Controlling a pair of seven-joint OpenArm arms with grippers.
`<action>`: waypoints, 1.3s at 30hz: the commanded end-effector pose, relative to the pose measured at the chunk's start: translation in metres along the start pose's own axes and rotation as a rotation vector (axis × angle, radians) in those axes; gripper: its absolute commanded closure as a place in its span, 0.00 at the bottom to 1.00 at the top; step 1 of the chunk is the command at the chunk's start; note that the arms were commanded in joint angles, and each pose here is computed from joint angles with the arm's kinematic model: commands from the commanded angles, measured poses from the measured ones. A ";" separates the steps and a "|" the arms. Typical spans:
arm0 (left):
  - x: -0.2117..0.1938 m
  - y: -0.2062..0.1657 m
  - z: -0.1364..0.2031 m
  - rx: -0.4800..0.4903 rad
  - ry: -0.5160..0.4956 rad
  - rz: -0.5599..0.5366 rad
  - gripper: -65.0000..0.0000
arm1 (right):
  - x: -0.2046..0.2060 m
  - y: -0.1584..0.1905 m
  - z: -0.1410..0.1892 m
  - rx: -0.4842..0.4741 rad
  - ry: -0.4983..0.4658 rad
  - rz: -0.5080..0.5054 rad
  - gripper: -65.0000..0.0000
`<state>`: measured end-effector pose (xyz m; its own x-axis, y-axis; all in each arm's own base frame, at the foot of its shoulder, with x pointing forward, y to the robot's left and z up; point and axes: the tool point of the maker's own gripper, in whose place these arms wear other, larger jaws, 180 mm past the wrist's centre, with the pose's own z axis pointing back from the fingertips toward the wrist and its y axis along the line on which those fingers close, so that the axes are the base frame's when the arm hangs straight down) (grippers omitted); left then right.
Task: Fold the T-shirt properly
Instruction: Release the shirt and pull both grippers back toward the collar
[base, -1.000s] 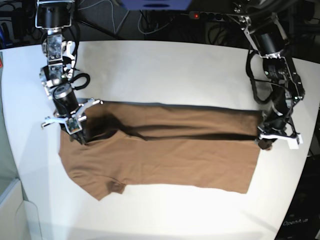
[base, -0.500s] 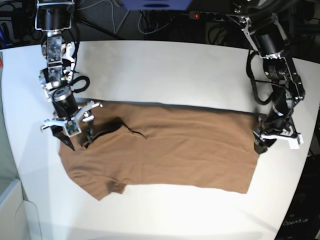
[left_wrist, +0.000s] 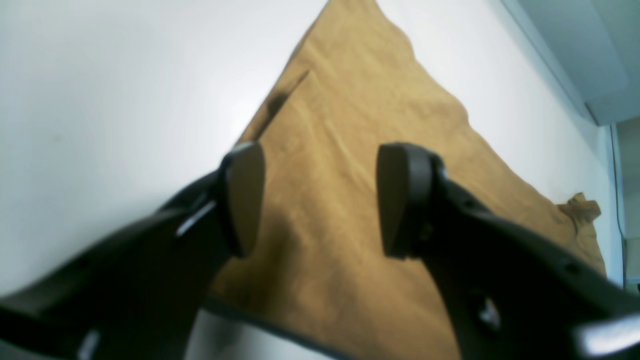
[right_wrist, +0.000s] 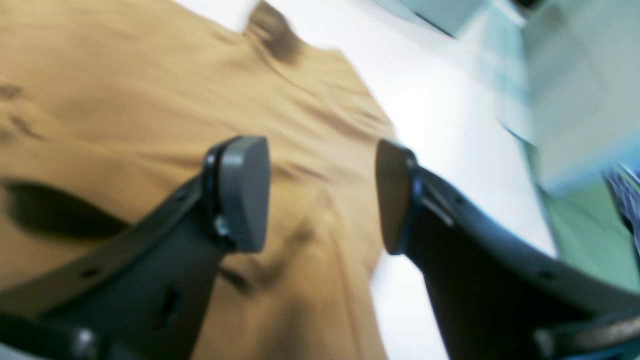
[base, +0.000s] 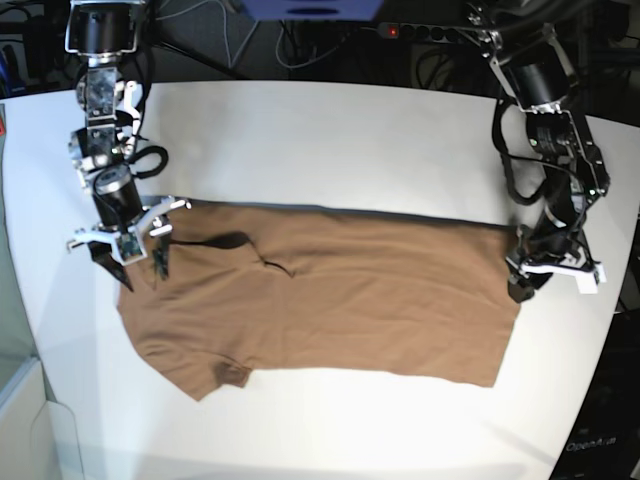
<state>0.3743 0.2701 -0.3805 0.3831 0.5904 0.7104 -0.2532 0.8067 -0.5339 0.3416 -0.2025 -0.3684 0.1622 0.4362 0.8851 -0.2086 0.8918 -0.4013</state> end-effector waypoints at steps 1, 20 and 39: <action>0.024 -0.010 0.000 -0.033 -0.064 -0.017 0.47 | 0.011 -0.006 0.001 -0.009 -0.044 0.010 0.61; 0.004 0.002 -0.005 -0.005 -0.002 0.011 0.87 | -0.037 0.011 0.015 0.031 0.072 -0.020 0.99; -0.067 0.060 0.012 0.185 0.342 -0.141 0.97 | -0.081 0.023 0.043 0.066 0.226 -0.020 0.99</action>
<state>0.3346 0.2718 -0.4451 0.6365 0.4848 0.5999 -0.2975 0.8719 -0.3889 0.2834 -0.2152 -0.4390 0.3596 0.4238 0.8313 -0.2633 0.9008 -0.3453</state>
